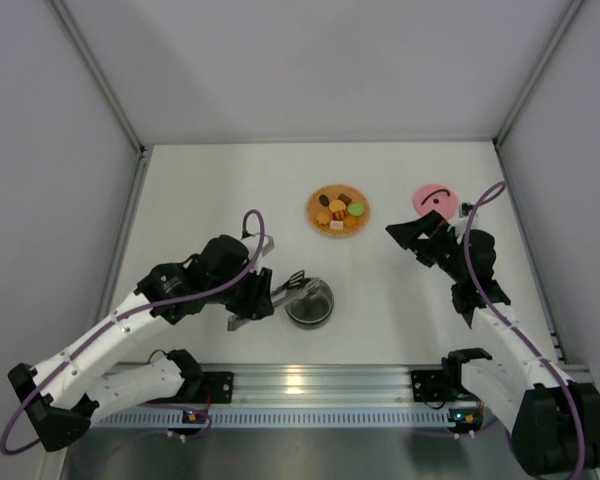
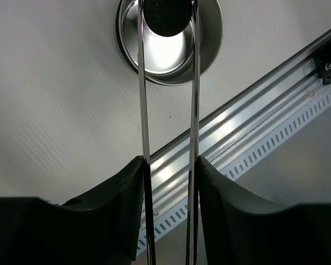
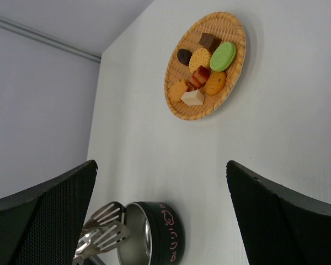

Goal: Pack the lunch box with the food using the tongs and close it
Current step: Place the fake food in the packing box, then pick up the fake food from the plate, then place the fake food in the packing box.

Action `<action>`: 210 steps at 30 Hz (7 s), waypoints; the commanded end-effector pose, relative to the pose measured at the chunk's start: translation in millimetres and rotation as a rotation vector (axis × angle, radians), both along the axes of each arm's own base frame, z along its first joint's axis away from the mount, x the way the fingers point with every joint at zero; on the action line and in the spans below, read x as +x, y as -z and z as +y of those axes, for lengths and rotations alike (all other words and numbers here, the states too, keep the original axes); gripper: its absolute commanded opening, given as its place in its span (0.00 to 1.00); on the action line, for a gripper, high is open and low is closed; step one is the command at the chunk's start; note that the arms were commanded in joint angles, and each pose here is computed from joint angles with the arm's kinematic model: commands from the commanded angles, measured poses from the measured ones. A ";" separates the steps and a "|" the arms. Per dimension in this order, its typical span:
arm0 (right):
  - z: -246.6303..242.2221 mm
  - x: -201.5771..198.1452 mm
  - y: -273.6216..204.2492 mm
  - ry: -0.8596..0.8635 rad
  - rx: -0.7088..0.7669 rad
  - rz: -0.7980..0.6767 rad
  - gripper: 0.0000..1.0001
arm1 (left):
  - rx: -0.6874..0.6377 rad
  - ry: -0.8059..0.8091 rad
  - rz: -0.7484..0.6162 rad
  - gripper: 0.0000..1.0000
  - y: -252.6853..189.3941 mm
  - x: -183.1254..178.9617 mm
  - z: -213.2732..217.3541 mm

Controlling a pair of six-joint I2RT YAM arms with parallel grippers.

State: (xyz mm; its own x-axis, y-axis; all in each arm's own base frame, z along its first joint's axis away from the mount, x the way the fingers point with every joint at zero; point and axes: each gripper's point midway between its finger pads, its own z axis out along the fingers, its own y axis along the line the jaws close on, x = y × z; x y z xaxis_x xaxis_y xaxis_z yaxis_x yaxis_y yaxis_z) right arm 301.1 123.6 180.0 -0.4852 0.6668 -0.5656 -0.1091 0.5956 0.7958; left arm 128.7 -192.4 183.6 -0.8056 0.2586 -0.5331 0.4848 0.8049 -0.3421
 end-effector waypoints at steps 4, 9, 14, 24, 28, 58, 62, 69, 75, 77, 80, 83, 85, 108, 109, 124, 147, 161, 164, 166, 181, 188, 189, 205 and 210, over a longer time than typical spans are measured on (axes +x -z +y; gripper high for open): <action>-2.0 10.3 -39.1 0.004 0.013 -0.128 1.00 | -0.034 0.037 -0.011 0.48 -4.6 -3.6 -4.4; -2.1 10.0 -38.8 0.004 0.013 -0.128 1.00 | -0.051 0.051 -0.011 0.50 -7.9 -3.8 -8.6; -2.1 9.7 -38.6 0.004 0.012 -0.126 0.99 | -0.057 0.052 -0.015 0.51 -11.8 -1.7 -11.3; -1.7 8.9 -38.8 0.001 0.012 -0.127 0.99 | -0.127 -0.007 -0.135 0.50 -52.9 32.0 -31.1; -1.5 7.7 -41.7 0.000 0.015 -0.135 1.00 | -0.069 -0.067 -0.174 0.51 -54.7 64.5 -42.7; 1.2 3.7 -44.4 -0.020 0.020 -0.138 0.99 | 0.187 -0.365 -0.244 0.46 3.9 260.5 -97.6; -1.8 2.4 -44.9 -0.005 0.005 -0.143 0.99 | 0.181 -0.355 -0.242 0.46 11.6 265.3 -104.0; -2.8 1.2 -43.9 -0.002 -0.001 -0.141 0.99 | 0.174 -0.352 -0.234 0.46 17.3 268.4 -108.9; -3.6 1.4 -42.0 0.002 -0.007 -0.137 0.99 | 0.188 -0.346 -0.221 0.46 25.5 271.0 -111.8; -3.8 1.6 -41.2 0.004 -0.007 -0.134 0.99 | 0.194 -0.345 -0.217 0.46 29.7 272.4 -113.0; -4.8 1.8 -41.9 0.008 -0.010 -0.137 1.00 | 0.203 -0.347 -0.213 0.46 33.3 274.5 -113.7; -4.9 1.7 -41.2 0.007 -0.012 -0.136 0.99 | 0.208 -0.354 -0.212 0.46 34.4 276.0 -113.8; -5.1 2.1 -41.4 0.009 -0.012 -0.136 0.99 | 0.206 -0.351 -0.212 0.46 34.0 276.2 -114.6; -4.8 2.5 -39.3 0.009 -0.014 -0.131 0.99 | 0.166 -0.347 -0.248 0.34 -0.9 275.7 -110.7; -4.8 2.5 -39.3 0.009 -0.014 -0.131 0.99 | 0.159 -0.347 -0.254 0.33 -6.0 275.5 -111.5; -5.2 3.6 -39.7 0.012 -0.013 -0.132 0.99 | 0.133 -0.323 -0.250 0.34 -33.7 246.3 -94.7; -5.4 8.7 -35.3 0.016 -0.014 -0.120 1.00 | 0.010 -0.159 -0.098 0.36 -55.2 70.2 -5.1; -6.7 11.1 -31.3 0.025 -0.019 -0.110 0.99 | -0.047 -0.043 0.036 0.37 -25.0 4.2 11.0; -6.9 11.2 -30.1 0.026 -0.020 -0.107 0.99 | -0.043 -0.038 0.046 0.37 -21.8 -0.9 14.0; -6.7 11.2 -30.5 0.025 -0.020 -0.108 0.99 | -0.053 -0.023 0.057 0.37 -20.8 -5.7 13.6; -6.4 11.1 -29.7 0.023 -0.020 -0.105 1.00 | -0.068 0.026 0.088 0.43 -17.8 -15.5 10.9; -6.3 11.4 -30.4 0.024 -0.015 -0.105 1.00 | -0.109 0.021 0.047 0.43 -32.1 -4.7 1.5; -5.6 10.9 -30.5 0.021 -0.015 -0.106 0.99 | -0.112 0.007 0.046 0.43 -34.5 -0.2 -1.3; -5.5 7.7 -33.4 0.016 -0.016 -0.113 0.99 | -0.109 -0.236 -0.156 0.48 -62.1 134.6 -59.6; -5.3 7.4 -33.9 0.015 -0.015 -0.115 0.99 | -0.055 -0.251 -0.156 0.48 -46.2 163.9 -75.3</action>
State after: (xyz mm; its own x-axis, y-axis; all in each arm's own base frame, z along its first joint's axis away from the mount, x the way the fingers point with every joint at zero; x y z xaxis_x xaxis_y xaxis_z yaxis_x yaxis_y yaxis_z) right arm 301.5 122.6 185.4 -0.4721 0.6625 -0.5815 -0.1235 0.6034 0.7878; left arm 264.1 -251.1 203.5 -0.8127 0.0864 -0.5763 0.3134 0.8986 -0.3071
